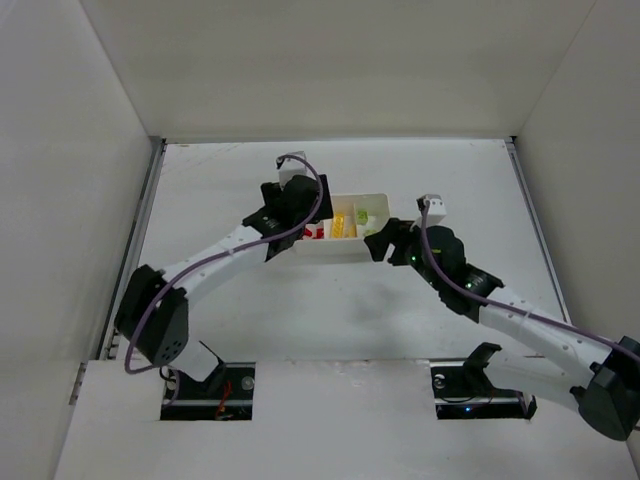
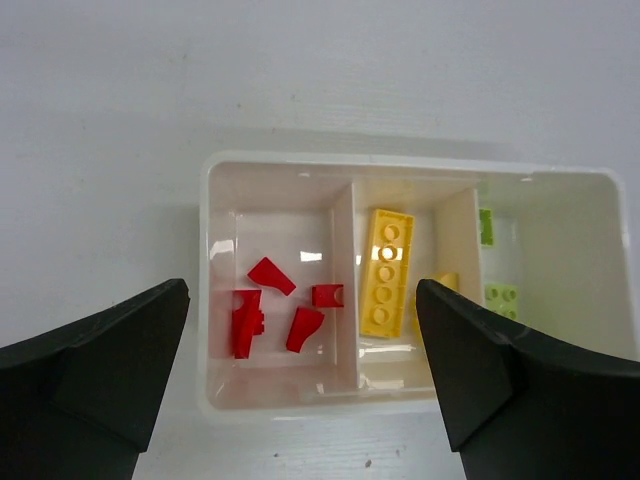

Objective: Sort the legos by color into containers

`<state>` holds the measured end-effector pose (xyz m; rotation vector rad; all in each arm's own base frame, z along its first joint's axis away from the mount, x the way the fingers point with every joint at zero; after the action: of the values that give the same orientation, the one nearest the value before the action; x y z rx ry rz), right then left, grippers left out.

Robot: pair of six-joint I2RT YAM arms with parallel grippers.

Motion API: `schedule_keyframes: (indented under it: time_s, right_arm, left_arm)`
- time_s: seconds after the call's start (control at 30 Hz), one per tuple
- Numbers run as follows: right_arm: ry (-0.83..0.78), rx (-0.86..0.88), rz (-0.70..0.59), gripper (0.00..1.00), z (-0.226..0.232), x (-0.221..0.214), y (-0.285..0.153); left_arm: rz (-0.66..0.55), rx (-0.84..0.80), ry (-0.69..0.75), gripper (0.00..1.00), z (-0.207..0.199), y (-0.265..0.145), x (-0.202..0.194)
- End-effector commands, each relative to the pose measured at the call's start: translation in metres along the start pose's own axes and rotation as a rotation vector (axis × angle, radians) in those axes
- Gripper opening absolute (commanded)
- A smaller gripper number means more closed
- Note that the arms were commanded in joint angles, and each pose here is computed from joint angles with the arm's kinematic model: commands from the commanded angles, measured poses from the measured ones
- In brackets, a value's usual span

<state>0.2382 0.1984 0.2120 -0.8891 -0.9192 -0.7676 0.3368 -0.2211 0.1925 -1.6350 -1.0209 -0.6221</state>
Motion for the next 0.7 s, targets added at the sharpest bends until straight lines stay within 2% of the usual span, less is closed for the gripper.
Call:
schedule_keyframes:
  time_s: [0.0,0.03,0.17,0.37,0.53,0.67]
  right_arm:
    - [0.033,0.005,-0.101,0.78,0.002,0.02,-0.008]
    - [0.035,-0.001,-0.11,1.0,0.001,0.021,-0.009]
    - [0.033,-0.043,-0.135,1.0,-0.006,0.027,-0.018]
    - [0.045,-0.155,-0.223,1.0,-0.021,0.05,-0.041]
    - [0.069,-0.232,-0.267,1.0,-0.038,0.058,-0.058]
    - [0.131,-0.31,-0.303,1.0,-0.059,0.051,-0.064]
  left_arm:
    - [-0.197,-0.077,-0.078,1.0,0.0,-0.063,0.064]
    - [-0.227,-0.079,-0.099,1.0,0.01,-0.076,0.07]
    - [-0.318,-0.04,-0.205,1.0,0.065,-0.128,0.08]
    - [-0.331,0.213,-0.279,1.0,0.151,-0.171,0.054]
    - [-0.272,0.307,-0.295,1.0,0.186,-0.186,0.026]
    - [-0.209,0.332,-0.268,1.0,0.195,-0.186,0.007]
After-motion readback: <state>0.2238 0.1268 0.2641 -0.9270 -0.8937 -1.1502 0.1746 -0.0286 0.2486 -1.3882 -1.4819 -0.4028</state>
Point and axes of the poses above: each gripper's point midway between its finger pads, its own y axis out along the fingers, its own z axis along the line the jaws close on, x = y × z, the point moved 5 cm from there along -y, back along the fingers, and after that the axes turned 9 degrees about -y, right-handed, at the moved point
